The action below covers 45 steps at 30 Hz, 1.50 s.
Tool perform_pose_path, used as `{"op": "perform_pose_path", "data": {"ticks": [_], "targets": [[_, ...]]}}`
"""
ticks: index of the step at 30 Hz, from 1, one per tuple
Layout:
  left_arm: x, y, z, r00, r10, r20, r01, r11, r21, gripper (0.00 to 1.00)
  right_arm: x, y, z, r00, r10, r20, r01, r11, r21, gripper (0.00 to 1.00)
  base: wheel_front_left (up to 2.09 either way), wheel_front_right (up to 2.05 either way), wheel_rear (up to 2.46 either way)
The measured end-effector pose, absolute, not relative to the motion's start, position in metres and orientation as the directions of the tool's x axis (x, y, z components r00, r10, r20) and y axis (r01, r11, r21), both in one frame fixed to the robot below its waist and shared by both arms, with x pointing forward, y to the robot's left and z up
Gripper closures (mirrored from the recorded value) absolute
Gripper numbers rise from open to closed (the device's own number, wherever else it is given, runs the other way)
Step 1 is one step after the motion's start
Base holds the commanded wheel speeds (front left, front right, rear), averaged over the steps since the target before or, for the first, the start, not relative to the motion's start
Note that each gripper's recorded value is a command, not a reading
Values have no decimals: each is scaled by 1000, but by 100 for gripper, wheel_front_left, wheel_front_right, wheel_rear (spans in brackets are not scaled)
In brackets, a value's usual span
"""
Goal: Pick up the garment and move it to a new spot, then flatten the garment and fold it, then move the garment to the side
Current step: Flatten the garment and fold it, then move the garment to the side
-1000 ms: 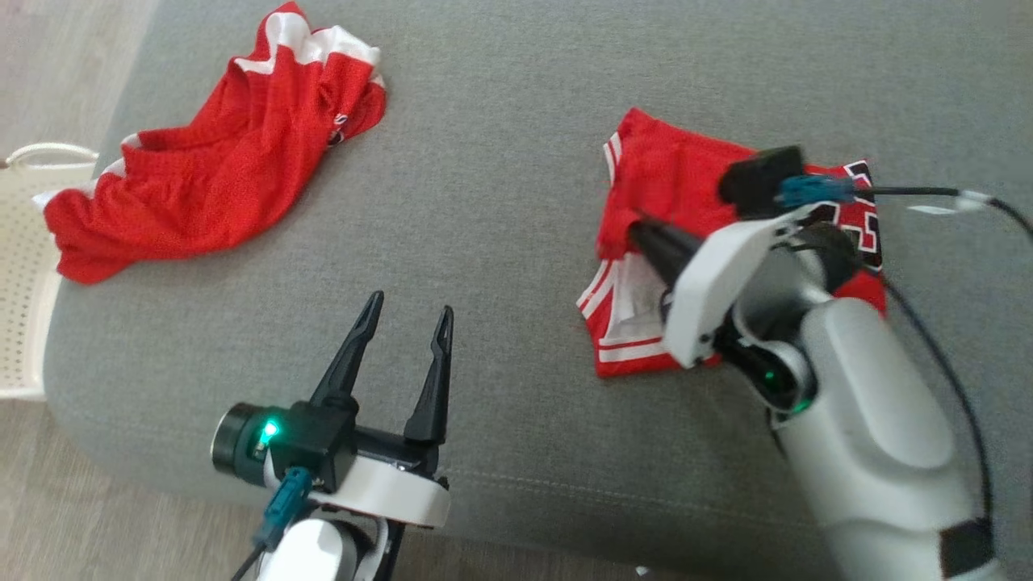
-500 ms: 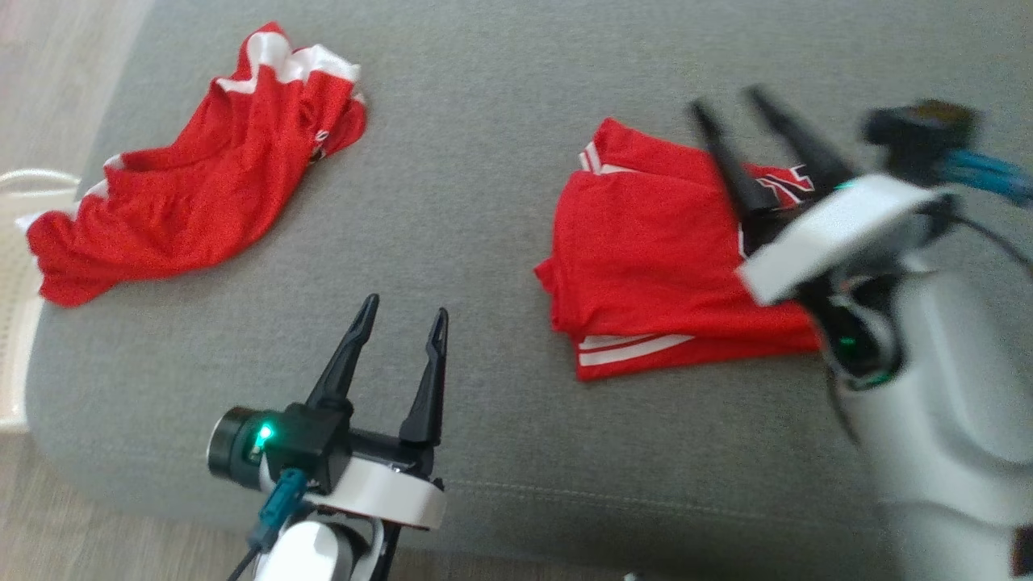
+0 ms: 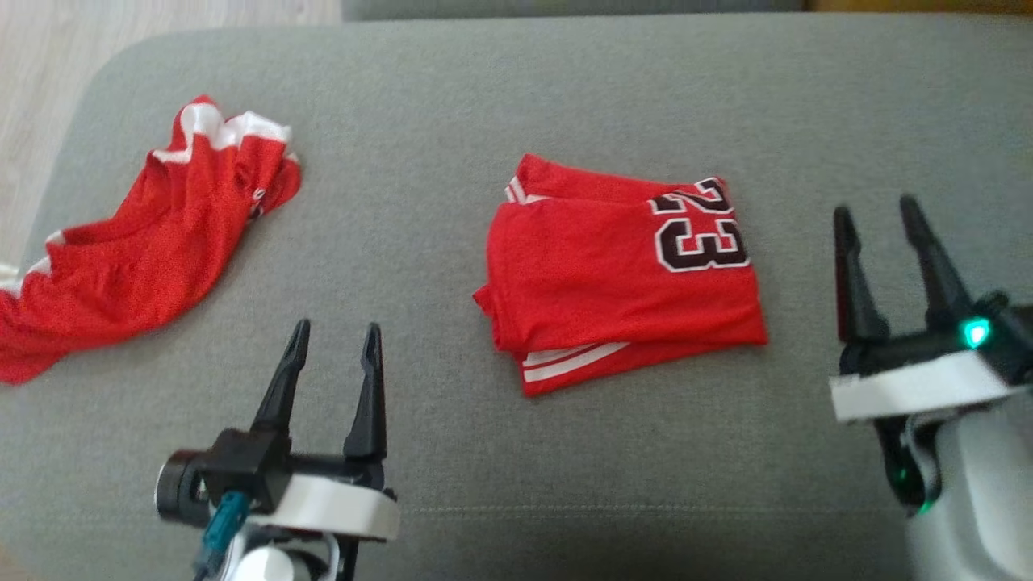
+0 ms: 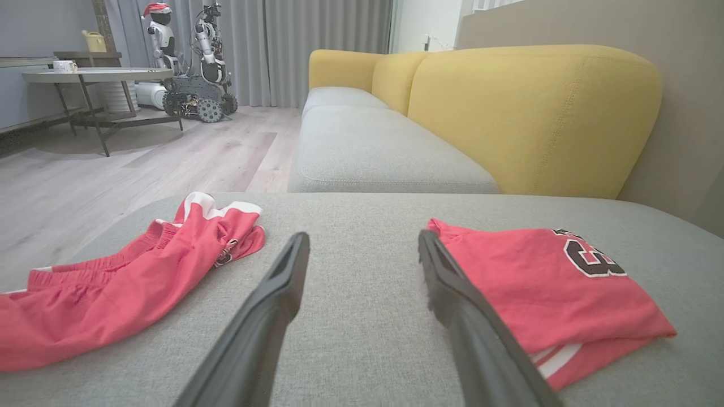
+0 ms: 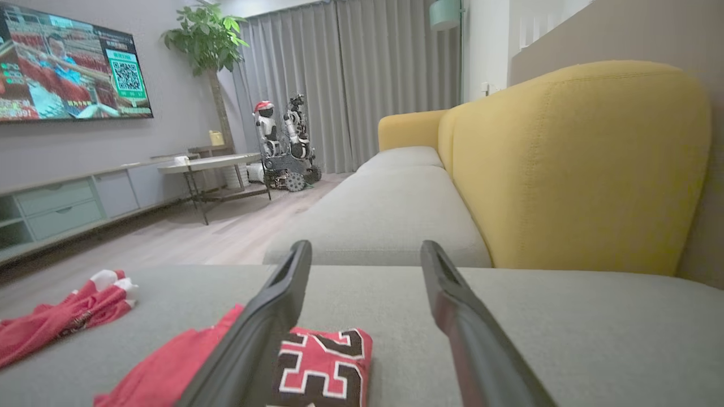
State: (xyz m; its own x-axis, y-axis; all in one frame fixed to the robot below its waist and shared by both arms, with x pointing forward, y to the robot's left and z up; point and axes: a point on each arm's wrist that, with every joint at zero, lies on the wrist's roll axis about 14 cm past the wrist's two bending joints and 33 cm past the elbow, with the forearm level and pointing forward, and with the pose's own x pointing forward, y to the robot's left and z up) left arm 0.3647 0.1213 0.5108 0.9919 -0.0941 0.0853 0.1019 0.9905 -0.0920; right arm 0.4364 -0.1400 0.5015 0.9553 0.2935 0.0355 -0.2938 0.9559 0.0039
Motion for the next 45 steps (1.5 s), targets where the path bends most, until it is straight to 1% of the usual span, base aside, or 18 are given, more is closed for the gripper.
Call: {"op": "perform_pose_path", "data": {"ticks": [2, 7, 12, 15, 23, 38, 45], "targets": [[360, 121, 510, 992, -91, 82, 99, 991, -93, 0, 425, -144, 496, 960, 279, 22, -279, 960, -20, 0, 0, 0, 0], [352, 116, 522, 987, -106, 118, 116, 990, -84, 0, 399, -144, 515, 971, 221, 95, -224, 974, 23, 0, 0, 0, 0], [342, 115, 527, 984, -114, 135, 124, 990, -65, 0, 362, -149, 492, 982, 185, 32, -186, 982, 43, 0, 0, 0, 0], [336, 114, 523, 985, -119, 123, 127, 990, -54, 0, 349, -151, 482, 986, 168, 3, -168, 984, 52, 0, 0, 0, 0], [336, 110, 520, 984, -136, 118, 139, 990, -18, 0, 347, -151, 483, 988, 155, 6, -155, 986, 62, 0, 0, 0, 0], [335, 114, 515, 987, -125, 101, 127, 992, -12, 0, 352, -148, 482, 986, 165, 3, -165, 984, 63, 0, 0, 0, 0], [338, 116, 506, 990, -120, 72, 121, 993, -12, 0, 359, -144, 474, 984, 177, -21, -176, 982, 65, 0, 0, 0, 0]]}}
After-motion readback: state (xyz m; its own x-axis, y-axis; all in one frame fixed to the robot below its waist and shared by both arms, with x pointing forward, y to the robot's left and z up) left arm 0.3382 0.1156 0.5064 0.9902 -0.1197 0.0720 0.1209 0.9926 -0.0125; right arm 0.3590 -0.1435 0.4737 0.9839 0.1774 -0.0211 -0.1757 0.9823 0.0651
